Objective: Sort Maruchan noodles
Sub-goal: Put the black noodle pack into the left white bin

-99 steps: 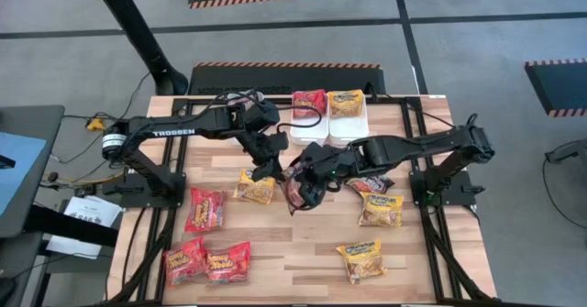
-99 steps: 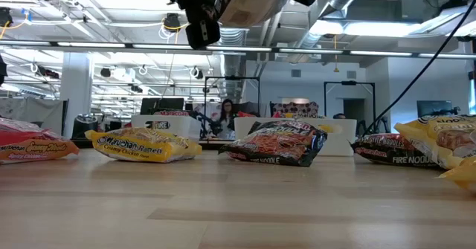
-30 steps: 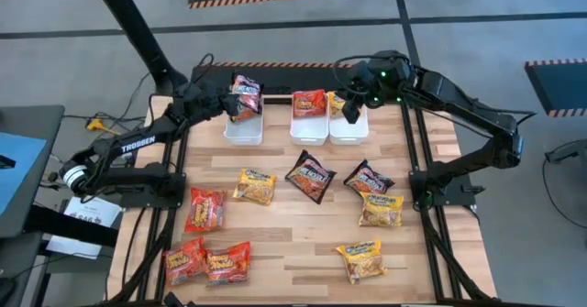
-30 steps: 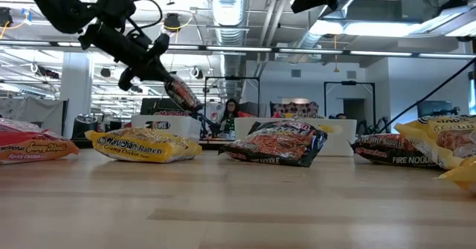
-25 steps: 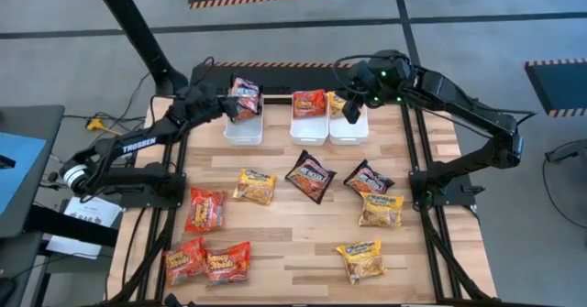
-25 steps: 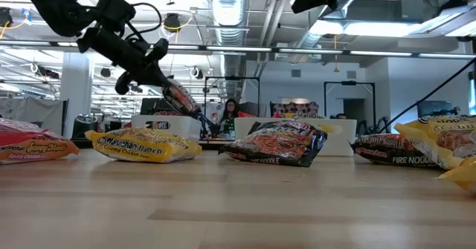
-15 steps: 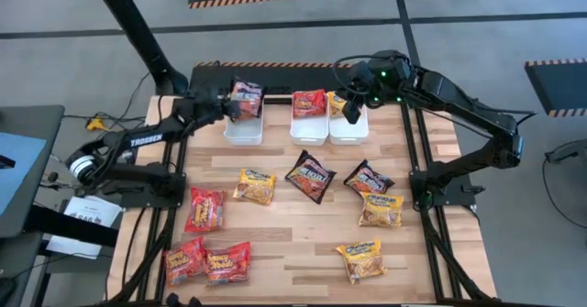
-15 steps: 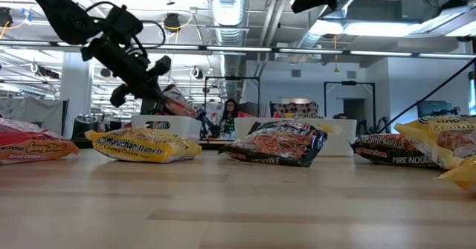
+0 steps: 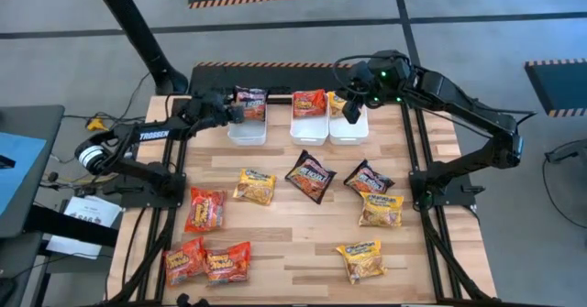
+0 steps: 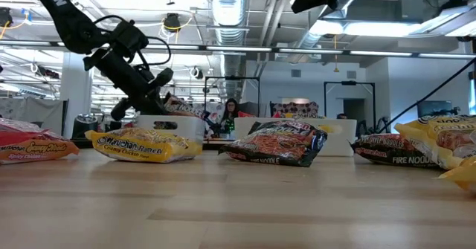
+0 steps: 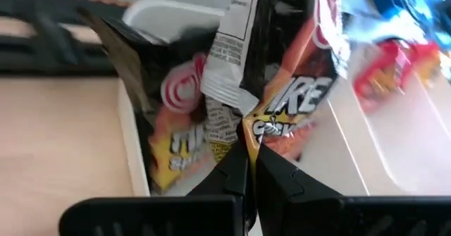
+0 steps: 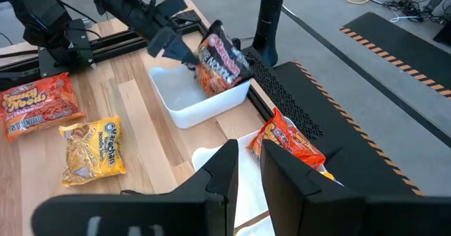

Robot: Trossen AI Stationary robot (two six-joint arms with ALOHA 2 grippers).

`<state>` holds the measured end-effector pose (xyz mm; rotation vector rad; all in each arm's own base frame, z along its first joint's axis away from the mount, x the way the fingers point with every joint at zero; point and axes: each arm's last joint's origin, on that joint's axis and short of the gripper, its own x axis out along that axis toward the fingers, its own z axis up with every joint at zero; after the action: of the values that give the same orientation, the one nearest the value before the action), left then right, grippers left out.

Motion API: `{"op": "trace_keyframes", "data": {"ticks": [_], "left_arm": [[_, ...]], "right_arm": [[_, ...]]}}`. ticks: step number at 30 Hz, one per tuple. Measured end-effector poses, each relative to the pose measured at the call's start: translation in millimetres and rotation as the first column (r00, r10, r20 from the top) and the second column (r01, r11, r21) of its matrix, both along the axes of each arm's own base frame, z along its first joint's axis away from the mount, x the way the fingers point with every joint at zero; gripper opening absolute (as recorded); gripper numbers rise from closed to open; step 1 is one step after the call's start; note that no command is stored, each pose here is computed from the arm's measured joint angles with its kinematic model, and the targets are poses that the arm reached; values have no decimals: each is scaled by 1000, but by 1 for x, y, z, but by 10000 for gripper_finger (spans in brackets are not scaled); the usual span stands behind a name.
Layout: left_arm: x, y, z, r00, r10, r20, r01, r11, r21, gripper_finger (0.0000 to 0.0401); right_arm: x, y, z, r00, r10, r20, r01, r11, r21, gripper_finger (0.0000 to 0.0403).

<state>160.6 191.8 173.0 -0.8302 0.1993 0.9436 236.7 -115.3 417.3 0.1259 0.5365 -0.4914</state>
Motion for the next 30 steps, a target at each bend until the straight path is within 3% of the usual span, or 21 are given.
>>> {"op": "trace_keyframes", "data": {"ticks": [7, 18, 30], "left_arm": [[-13, 4, -7, 997, -71, 20, 73, 991, -115, 15], [-18, 9, -5, 992, -89, 91, 103, 982, -160, 128], [-15, 31, 36, 966, -190, 177, 206, 976, -73, 146]], "right_arm": [[0, 0, 0, 1000, 0, 0, 0, 1000, 0, 88], [0, 1, 0, 1000, 0, 3, 0, 1000, 5, 88], [0, 1, -1, 1000, -2, -2, 2, 1000, 11, 88]]}}
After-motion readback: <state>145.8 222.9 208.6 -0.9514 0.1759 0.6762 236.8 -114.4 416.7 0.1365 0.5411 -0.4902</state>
